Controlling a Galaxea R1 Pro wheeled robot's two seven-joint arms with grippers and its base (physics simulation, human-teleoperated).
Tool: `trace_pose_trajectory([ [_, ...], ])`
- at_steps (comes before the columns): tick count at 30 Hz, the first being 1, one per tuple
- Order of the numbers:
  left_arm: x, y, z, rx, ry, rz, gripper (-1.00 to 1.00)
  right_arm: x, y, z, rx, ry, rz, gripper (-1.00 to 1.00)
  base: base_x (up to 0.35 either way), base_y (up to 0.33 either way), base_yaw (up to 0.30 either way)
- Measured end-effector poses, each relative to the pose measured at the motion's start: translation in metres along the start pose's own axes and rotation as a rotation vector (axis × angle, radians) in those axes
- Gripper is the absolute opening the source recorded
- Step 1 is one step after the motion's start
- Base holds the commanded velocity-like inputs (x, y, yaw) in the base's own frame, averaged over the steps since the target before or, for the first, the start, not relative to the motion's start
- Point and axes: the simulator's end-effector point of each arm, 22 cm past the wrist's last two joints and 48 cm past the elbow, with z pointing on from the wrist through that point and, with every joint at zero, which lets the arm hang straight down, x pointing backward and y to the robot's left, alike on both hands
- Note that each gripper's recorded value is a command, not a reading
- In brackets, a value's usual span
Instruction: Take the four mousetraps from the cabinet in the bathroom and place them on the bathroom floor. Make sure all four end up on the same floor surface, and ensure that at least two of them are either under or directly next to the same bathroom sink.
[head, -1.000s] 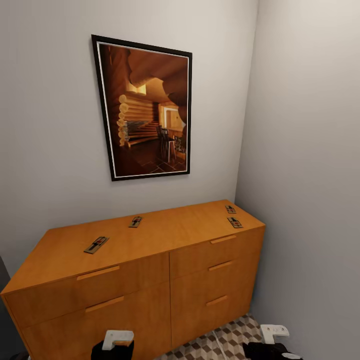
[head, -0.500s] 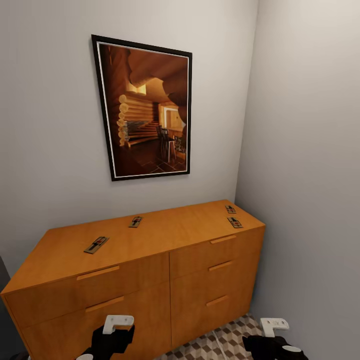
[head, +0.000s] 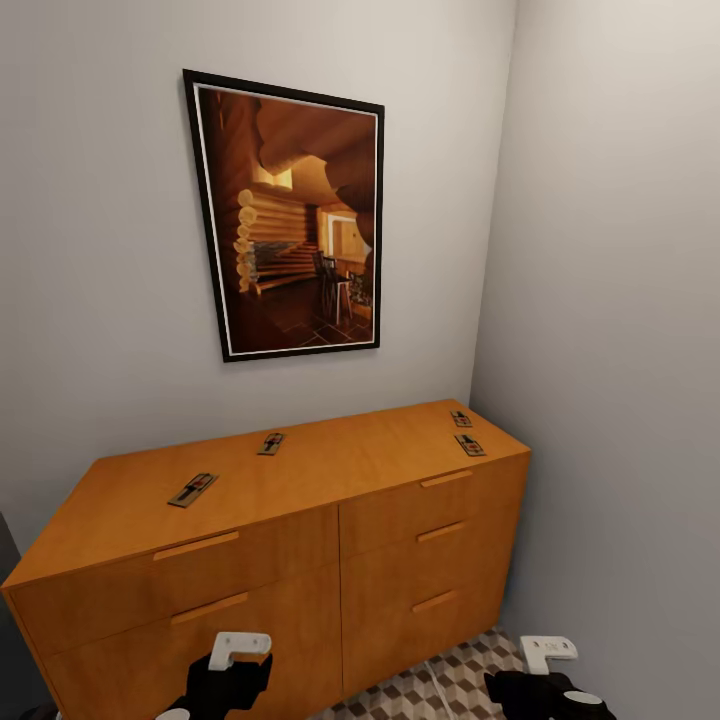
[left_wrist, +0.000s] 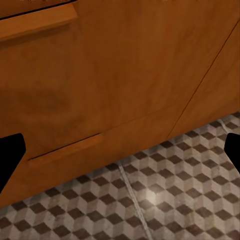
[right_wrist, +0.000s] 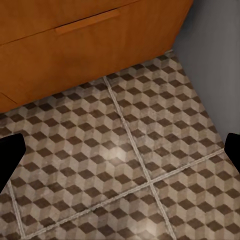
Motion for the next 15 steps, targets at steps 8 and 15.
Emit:
trace_pose_trajectory([
  [8,0.0013,-0.0008,0.0004,0.002,0.005,-0.002,1.0,0.0002,0.0002,0.0004,0.0,0.001,0.0,1.0,-0.17,-0.037,0.0],
  [15,0.0016,-0.0009,0.0005,0.003,0.006,-0.003,1.0,0.0002,-0.0005,0.0004,0.001,0.001,0.0,1.0,-0.293,-0.077,0.0],
])
